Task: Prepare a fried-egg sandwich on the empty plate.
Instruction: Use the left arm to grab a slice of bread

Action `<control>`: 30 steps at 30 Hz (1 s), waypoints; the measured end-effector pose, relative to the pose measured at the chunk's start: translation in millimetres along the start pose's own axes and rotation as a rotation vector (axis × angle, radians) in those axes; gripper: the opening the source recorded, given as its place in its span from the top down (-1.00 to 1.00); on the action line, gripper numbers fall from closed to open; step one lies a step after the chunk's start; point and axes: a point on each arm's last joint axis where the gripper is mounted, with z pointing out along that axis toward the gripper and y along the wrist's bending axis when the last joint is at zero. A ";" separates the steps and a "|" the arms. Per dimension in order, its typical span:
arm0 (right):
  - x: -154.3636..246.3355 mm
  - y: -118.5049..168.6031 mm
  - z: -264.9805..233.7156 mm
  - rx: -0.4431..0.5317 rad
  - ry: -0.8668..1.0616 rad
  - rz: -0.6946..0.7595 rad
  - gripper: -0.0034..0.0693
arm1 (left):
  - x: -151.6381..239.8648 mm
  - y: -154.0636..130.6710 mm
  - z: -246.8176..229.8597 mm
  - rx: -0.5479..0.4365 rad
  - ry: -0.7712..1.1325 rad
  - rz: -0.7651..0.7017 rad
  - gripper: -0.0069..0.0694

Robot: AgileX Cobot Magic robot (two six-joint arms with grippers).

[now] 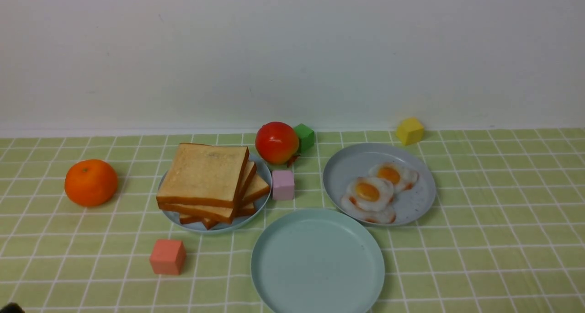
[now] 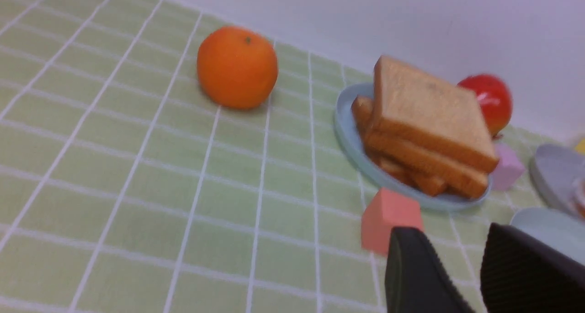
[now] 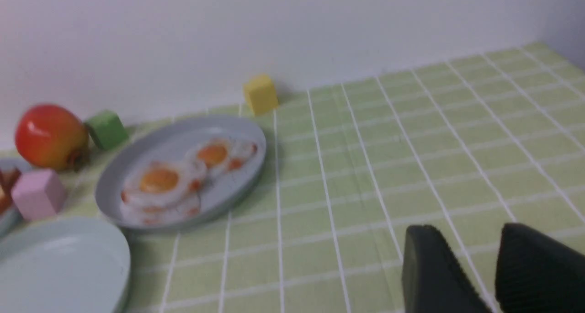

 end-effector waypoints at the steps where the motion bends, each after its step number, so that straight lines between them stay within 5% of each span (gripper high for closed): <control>1: -7.5 1.6 -0.3 -0.017 -0.083 0.001 0.24 | -7.4 -3.5 -0.4 0.040 -0.080 -0.035 0.20; 9: -49.3 9.8 -14.7 -0.136 -0.553 0.085 0.24 | -49.2 -18.8 -15.9 0.276 -0.524 -0.235 0.20; 15: -141.8 26.0 -55.3 -0.255 -0.779 0.209 0.24 | -136.6 -56.2 -56.9 0.386 -0.671 -0.248 0.20; 19: -208.3 36.2 -71.0 -0.252 -0.742 0.243 0.24 | -197.3 -81.6 -70.8 0.368 -0.639 -0.235 0.20; 23: -256.9 40.8 -60.9 -0.164 -0.534 0.307 0.24 | -234.9 -97.2 -50.0 0.210 -0.358 -0.242 0.20; 30: -243.1 34.8 -12.4 0.024 -0.104 0.327 0.24 | -213.5 -88.0 -1.4 0.023 -0.040 -0.211 0.20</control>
